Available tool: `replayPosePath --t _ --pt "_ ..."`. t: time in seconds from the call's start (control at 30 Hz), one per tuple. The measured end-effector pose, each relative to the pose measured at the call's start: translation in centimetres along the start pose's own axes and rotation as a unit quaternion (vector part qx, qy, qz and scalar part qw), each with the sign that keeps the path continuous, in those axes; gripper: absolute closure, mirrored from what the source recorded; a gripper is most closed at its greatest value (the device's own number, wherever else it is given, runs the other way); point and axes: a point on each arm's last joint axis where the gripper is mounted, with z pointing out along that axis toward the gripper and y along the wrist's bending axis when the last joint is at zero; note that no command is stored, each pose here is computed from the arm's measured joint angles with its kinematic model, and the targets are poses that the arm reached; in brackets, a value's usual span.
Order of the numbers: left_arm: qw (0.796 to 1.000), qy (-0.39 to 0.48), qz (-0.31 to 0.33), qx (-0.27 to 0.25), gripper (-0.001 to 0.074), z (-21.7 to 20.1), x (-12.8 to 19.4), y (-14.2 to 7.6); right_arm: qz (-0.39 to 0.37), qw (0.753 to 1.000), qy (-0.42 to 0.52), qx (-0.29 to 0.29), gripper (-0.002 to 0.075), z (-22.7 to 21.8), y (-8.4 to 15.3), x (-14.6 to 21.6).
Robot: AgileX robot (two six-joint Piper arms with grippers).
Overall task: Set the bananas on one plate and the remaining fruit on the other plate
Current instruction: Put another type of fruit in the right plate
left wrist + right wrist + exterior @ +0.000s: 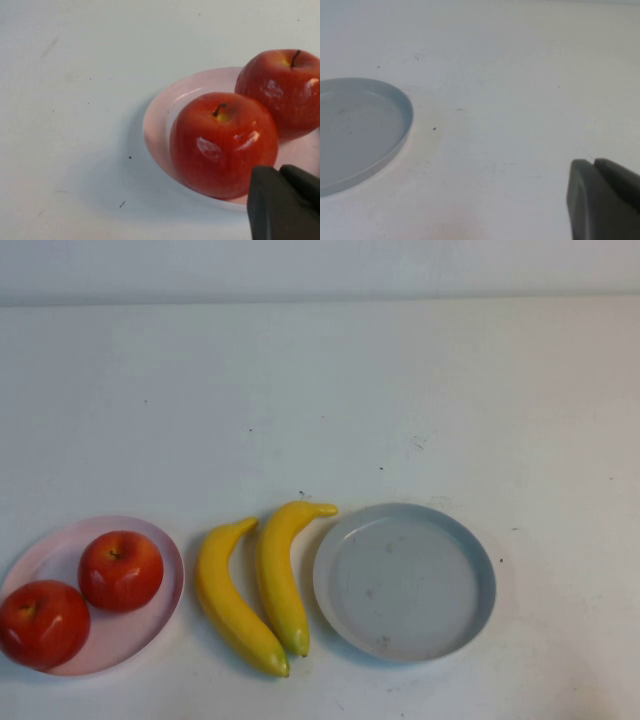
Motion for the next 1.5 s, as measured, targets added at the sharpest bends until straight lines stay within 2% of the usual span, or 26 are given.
replayPosePath --t 0.2,0.37,0.53,0.67,0.77,0.87,1.07,1.27,1.5 --pt "1.000 0.000 0.000 0.000 0.0735 0.0 0.0 0.0 0.014 1.000 -0.004 -0.004 0.0743 0.0 0.1 -0.1" --pt "1.000 0.000 0.000 0.000 0.0735 0.0 0.0 0.0 0.117 0.991 -0.064 -0.024 0.0743 -0.1 0.3 -1.2" --pt "1.000 0.000 0.000 0.000 0.0735 0.0 0.0 0.0 0.278 0.950 -0.136 -0.038 0.0743 -0.4 0.0 -2.5" --pt "1.000 0.000 0.000 0.000 0.0736 0.0 0.0 0.0 0.313 0.938 -0.143 -0.041 0.0743 -0.4 -0.1 -2.7" --pt "1.000 0.000 0.000 0.000 0.0736 0.0 0.0 0.0 0.311 0.941 -0.110 -0.075 0.0743 -0.7 0.7 -3.2" --pt "1.000 0.000 0.000 0.000 0.0736 0.0 0.0 0.0 0.300 0.945 -0.064 -0.114 0.0743 -1.3 1.7 -5.4" --pt "1.000 0.000 0.000 0.000 0.0736 0.0 0.0 0.0 0.242 0.948 0.119 -0.169 0.0743 -0.7 3.5 -9.8" --pt "1.000 0.000 0.000 0.000 0.0735 0.0 0.0 0.0 0.180 0.922 0.302 -0.163 0.0743 2.7 3.5 -11.7" --pt "1.000 0.000 0.000 0.000 0.0736 0.0 0.0 0.0 0.151 0.890 0.405 -0.142 0.0743 7.5 2.8 -13.3"
